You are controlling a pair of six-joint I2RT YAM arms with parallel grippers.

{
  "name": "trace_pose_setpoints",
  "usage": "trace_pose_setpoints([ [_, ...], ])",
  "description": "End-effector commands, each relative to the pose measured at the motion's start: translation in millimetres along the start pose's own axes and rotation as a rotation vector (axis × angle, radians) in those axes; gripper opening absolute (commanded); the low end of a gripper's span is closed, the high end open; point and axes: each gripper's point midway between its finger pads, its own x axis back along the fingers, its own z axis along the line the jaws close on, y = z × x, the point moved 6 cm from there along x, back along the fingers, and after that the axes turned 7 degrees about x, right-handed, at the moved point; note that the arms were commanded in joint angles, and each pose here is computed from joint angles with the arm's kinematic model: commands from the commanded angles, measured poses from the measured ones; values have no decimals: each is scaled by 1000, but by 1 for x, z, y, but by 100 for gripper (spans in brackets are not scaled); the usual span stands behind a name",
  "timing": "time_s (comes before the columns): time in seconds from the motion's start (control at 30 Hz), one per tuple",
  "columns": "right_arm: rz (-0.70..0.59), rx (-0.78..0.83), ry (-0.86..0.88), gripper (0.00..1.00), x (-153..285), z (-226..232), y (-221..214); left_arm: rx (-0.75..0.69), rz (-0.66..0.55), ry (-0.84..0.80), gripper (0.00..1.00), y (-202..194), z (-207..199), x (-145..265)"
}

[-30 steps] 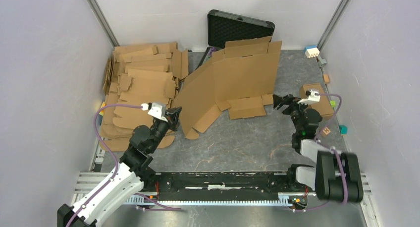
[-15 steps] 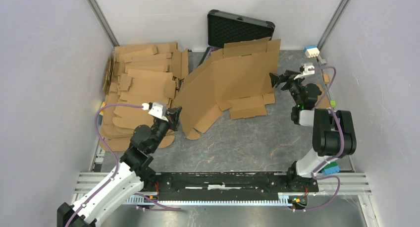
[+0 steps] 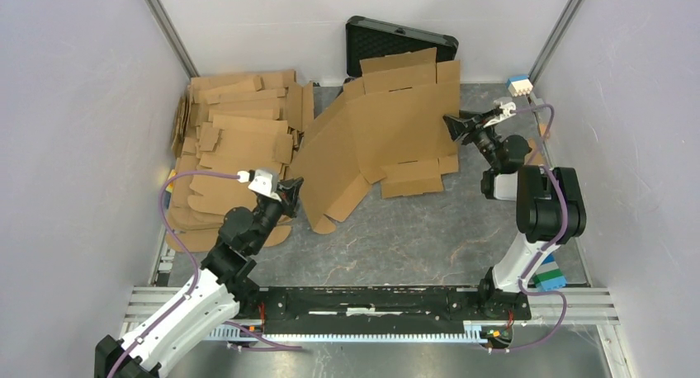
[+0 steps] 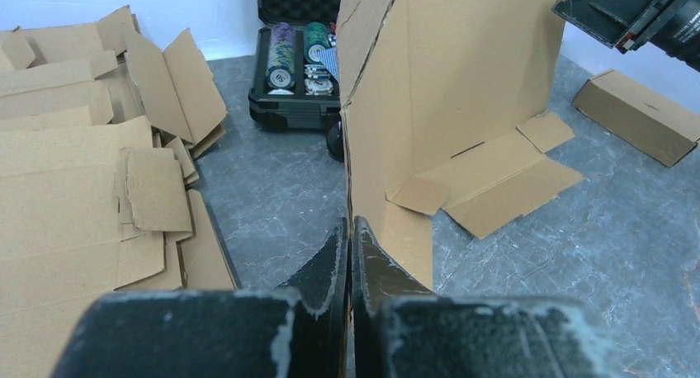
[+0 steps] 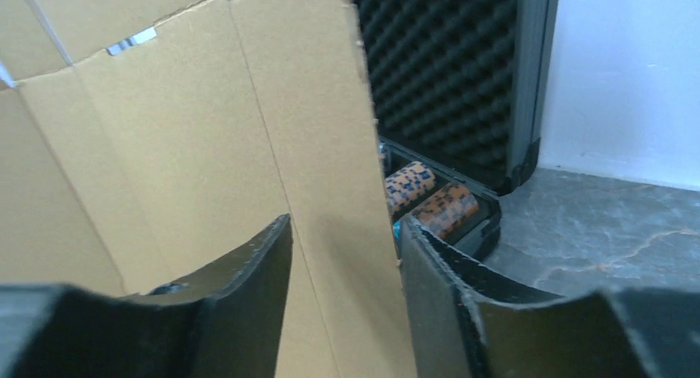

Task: Fold the paper box

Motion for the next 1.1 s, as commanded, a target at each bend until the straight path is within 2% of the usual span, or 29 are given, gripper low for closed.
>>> trace_pose_setpoints([
  [0.0, -88, 14, 86, 49, 8, 22, 19, 4, -52, -38, 2, 19, -9, 1],
  [0.07, -83, 15, 80, 44, 16, 29, 19, 10, -58, -50, 2, 21, -11, 2],
  [0.3, -35, 19, 76, 37, 30, 46, 14, 58, -46, -134, 2, 23, -24, 0],
  [0.8, 118, 15, 8, 35, 77, 80, -3, 100, -13, -183, 2, 25, -34, -1],
  [1.07, 171, 1, 25, 40, 98, 113, -11, 140, 28, -209, 2, 24, -39, 4],
])
